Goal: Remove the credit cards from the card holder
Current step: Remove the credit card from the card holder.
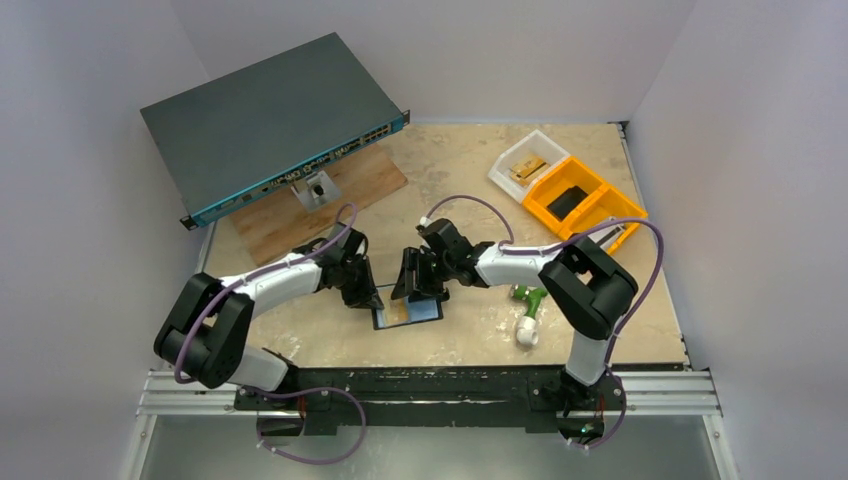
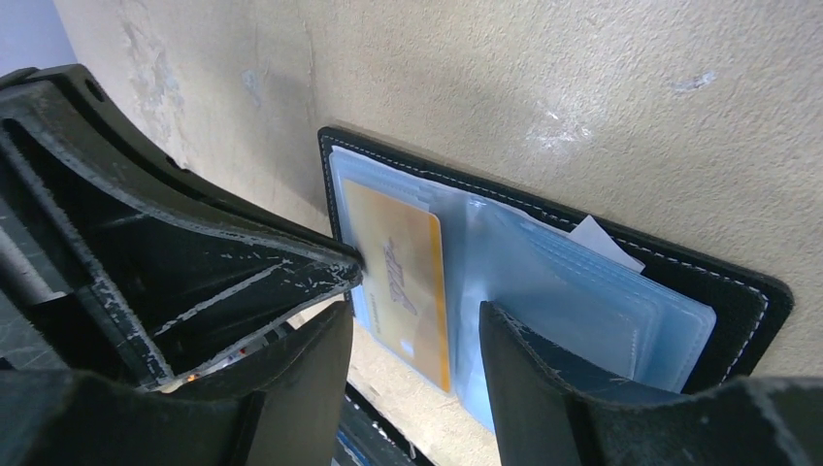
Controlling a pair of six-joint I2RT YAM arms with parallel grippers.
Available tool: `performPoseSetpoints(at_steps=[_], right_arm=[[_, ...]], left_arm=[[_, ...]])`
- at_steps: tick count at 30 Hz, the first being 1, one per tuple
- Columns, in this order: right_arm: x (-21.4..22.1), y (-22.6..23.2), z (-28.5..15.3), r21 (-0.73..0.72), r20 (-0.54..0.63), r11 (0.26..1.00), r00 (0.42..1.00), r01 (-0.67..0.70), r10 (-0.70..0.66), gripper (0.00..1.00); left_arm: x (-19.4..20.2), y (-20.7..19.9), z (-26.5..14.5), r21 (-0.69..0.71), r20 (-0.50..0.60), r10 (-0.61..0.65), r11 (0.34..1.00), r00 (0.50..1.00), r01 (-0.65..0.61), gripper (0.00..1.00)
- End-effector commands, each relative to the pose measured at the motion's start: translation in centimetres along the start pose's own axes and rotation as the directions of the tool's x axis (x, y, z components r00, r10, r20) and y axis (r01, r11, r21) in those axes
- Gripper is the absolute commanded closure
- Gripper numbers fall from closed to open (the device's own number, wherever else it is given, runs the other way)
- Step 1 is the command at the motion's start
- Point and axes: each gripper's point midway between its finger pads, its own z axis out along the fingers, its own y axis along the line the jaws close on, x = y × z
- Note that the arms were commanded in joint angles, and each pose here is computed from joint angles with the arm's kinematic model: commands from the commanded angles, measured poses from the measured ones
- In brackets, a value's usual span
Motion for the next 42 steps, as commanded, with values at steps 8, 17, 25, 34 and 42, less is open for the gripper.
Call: performPoseSetpoints(at_steps=[8, 17, 25, 34, 42], right_arm=[[-0.6, 1.5, 0.7, -0.061, -0.003, 0.997, 0.999, 0.039, -0.039, 0.49], [0.2, 1.3, 1.3, -0.088, -0.028, 0.995, 0.999, 0.039, -0.042, 0.49], [0.5, 0.9, 0.1, -0.169, -0.015, 0.985, 1.000, 0.012, -0.014, 0.49], [0.8, 1.0, -1.0, -0.311, -0.017, 0.950, 1.000, -0.017, 0.012, 0.57], [1.0, 1.0, -1.2, -0.383, -0.025, 0.921, 0.997, -0.075, 0.071, 0.73]], left_arm=[[0.2, 0.4, 0.9, -0.034, 0.002, 0.005, 0.999, 1.000, -0.005, 1.00], [0.2, 0.4, 1.4, -0.076, 0.007, -0.015, 0.997, 1.000, 0.016, 1.00], [0.7, 2.4, 1.6, -0.161, 0.020, -0.068, 0.984, 0.997, 0.070, 1.00], [1.2, 3.4, 1.8, -0.199, 0.012, -0.087, 0.976, 0.996, 0.088, 1.00], [1.2, 3.4, 1.9, -0.198, 0.007, -0.086, 0.976, 0.996, 0.086, 1.00]])
